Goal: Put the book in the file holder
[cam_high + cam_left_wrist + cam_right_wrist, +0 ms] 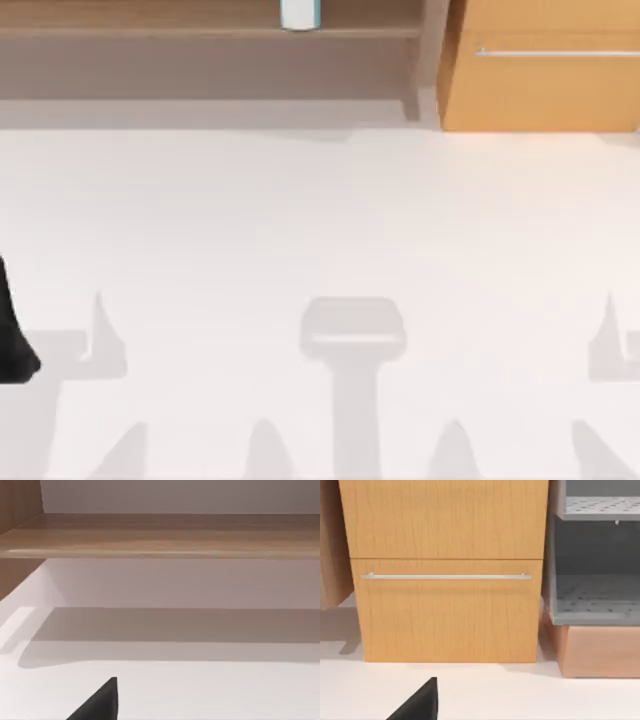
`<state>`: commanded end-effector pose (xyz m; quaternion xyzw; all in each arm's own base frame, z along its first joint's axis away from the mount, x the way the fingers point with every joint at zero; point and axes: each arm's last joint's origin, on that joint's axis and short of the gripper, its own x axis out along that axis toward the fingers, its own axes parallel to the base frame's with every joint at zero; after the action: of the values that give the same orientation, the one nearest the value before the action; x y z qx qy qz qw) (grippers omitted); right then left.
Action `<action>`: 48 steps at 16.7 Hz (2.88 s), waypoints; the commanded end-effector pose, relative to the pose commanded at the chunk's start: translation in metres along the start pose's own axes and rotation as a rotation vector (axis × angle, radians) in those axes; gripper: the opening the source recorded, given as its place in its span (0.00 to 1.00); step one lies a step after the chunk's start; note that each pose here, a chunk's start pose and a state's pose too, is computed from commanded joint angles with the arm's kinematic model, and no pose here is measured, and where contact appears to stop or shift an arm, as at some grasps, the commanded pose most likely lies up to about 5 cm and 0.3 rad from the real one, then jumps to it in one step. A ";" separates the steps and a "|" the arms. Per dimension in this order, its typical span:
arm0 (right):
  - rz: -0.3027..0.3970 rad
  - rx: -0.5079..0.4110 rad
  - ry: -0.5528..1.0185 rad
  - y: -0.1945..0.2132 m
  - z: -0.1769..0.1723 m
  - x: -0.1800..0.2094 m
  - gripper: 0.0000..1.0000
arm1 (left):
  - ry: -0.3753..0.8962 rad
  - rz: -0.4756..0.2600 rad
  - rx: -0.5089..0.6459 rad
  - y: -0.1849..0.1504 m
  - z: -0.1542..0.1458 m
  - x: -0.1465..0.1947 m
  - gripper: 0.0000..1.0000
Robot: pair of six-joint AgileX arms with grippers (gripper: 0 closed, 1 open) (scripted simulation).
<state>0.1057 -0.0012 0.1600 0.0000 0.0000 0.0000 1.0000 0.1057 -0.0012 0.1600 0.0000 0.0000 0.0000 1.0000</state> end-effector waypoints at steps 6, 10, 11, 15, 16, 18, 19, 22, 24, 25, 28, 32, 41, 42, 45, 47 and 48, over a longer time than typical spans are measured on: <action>-0.008 0.000 -0.006 0.005 0.022 0.002 1.00 | 0.000 0.000 0.000 0.000 0.000 0.000 1.00; -0.023 0.000 -0.014 0.020 0.078 0.019 1.00 | 0.000 0.000 0.000 0.000 0.000 0.000 1.00; -0.027 -0.001 -0.013 0.027 0.094 0.029 1.00 | 0.000 0.000 0.000 0.000 0.000 0.000 1.00; -0.033 -0.023 0.019 0.078 0.149 0.092 1.00 | 0.000 0.000 0.000 0.000 0.000 0.000 1.00; -0.030 -0.036 0.037 0.099 0.154 0.114 1.00 | 0.000 0.000 0.000 0.000 0.000 0.000 1.00; -0.020 -0.064 0.065 0.147 0.154 0.157 1.00 | 0.000 0.000 0.000 0.000 0.000 0.000 1.00; -0.015 -0.074 0.071 0.172 0.150 0.176 1.00 | 0.000 0.000 0.000 0.000 0.000 0.000 1.00; -0.001 -0.083 0.062 0.241 0.133 0.221 1.00 | 0.000 0.000 0.000 0.000 0.000 0.000 1.00; 0.003 -0.072 0.042 0.279 0.120 0.242 1.00 | 0.000 0.000 0.000 0.000 0.000 0.000 1.00; 0.004 -0.066 0.033 0.296 0.111 0.253 1.00 | 0.000 0.000 0.000 0.000 0.000 0.000 1.00; 0.004 -0.051 0.018 0.332 0.079 0.281 1.00 | 0.000 0.000 0.000 0.000 0.000 0.000 1.00; -0.005 -0.022 -0.004 0.353 0.049 0.305 1.00 | 0.000 0.000 0.000 0.000 0.000 0.000 1.00; -0.006 -0.014 -0.010 0.356 0.045 0.312 1.00 | 0.000 0.000 0.000 0.000 0.000 0.000 1.00; -0.007 -0.013 -0.011 0.356 0.045 0.315 1.00 | 0.000 0.000 0.000 0.000 0.000 0.000 1.00; -0.007 -0.013 -0.011 0.356 0.045 0.326 1.00 | 0.000 0.000 0.000 0.000 0.000 0.000 1.00; -0.007 -0.013 -0.011 0.355 0.045 0.330 1.00 | 0.000 0.000 0.000 0.000 0.000 0.000 1.00; -0.007 -0.013 -0.011 0.355 0.045 0.330 1.00 | 0.000 0.000 0.000 0.000 0.000 0.000 1.00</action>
<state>0.4362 0.3541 0.2051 -0.0065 -0.0055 -0.0036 1.0000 0.1057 -0.0012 0.1600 0.0000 0.0000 0.0000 1.0000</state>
